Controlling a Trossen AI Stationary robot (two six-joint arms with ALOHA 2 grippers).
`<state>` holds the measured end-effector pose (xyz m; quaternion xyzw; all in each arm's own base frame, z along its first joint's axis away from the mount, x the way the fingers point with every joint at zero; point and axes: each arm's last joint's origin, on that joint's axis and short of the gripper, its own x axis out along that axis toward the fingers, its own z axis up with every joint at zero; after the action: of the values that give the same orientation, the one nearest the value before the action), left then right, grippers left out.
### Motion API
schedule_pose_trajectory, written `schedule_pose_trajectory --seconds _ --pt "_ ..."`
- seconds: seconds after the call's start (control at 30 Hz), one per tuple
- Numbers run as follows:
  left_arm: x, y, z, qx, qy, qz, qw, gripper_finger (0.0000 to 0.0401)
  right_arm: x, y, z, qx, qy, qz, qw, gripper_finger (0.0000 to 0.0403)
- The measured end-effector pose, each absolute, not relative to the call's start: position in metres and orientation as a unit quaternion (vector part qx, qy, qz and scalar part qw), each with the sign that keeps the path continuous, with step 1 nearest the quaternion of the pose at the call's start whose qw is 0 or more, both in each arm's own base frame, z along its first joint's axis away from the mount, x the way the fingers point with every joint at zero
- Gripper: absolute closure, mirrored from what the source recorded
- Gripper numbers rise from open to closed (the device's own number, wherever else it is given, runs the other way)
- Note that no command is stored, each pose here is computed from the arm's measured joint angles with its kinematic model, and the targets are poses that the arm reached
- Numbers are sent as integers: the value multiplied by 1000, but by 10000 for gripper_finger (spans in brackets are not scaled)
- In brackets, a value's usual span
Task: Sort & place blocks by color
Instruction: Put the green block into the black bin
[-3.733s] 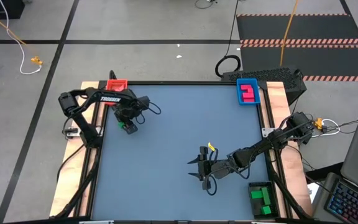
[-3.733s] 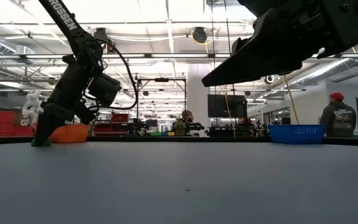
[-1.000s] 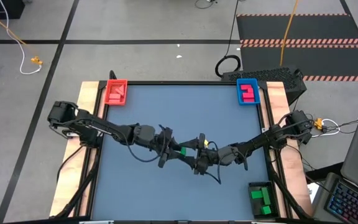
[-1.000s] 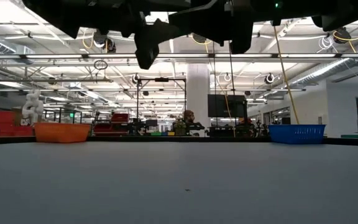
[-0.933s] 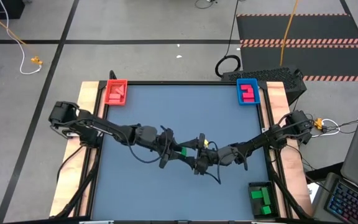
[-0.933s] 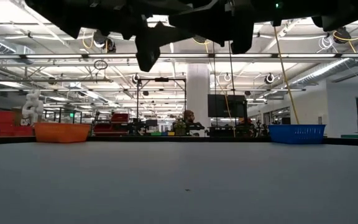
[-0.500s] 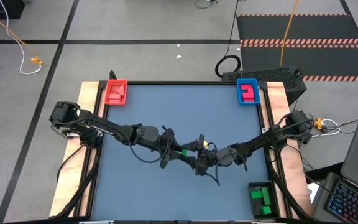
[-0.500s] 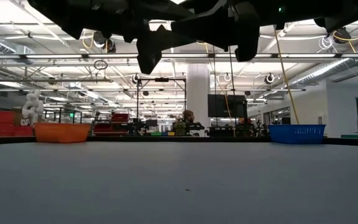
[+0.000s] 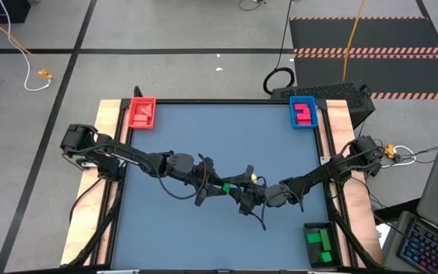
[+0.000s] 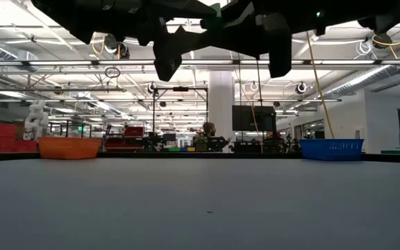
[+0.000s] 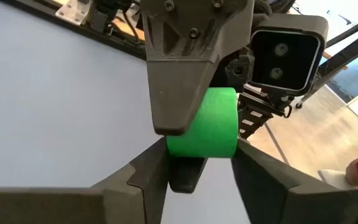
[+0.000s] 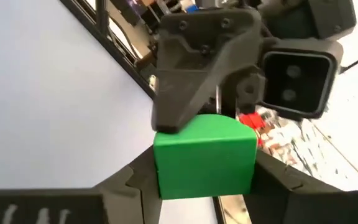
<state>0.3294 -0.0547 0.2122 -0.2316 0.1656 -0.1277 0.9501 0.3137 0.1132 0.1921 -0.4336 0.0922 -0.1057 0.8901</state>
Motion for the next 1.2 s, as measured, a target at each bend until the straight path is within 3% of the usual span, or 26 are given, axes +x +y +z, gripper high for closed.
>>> schedule_pose_trajectory --seconds 0.4,0.73,0.87,1.0,1.2 --pt "327 -42 203 -198 211 -104 952 205 279 164 207 -421 90 -179 885 244" --pt "327 -41 207 -198 198 -104 954 204 197 217 253 -145 17 -199 969 244" --pt "328 -39 209 -199 188 -103 956 204 170 224 270 -11 -13 -157 987 244" --pt "330 -37 214 -201 158 -107 961 203 150 225 273 62 -5 -109 992 244" --pt "331 -37 219 -200 135 -111 964 203 142 212 266 144 93 25 985 244"
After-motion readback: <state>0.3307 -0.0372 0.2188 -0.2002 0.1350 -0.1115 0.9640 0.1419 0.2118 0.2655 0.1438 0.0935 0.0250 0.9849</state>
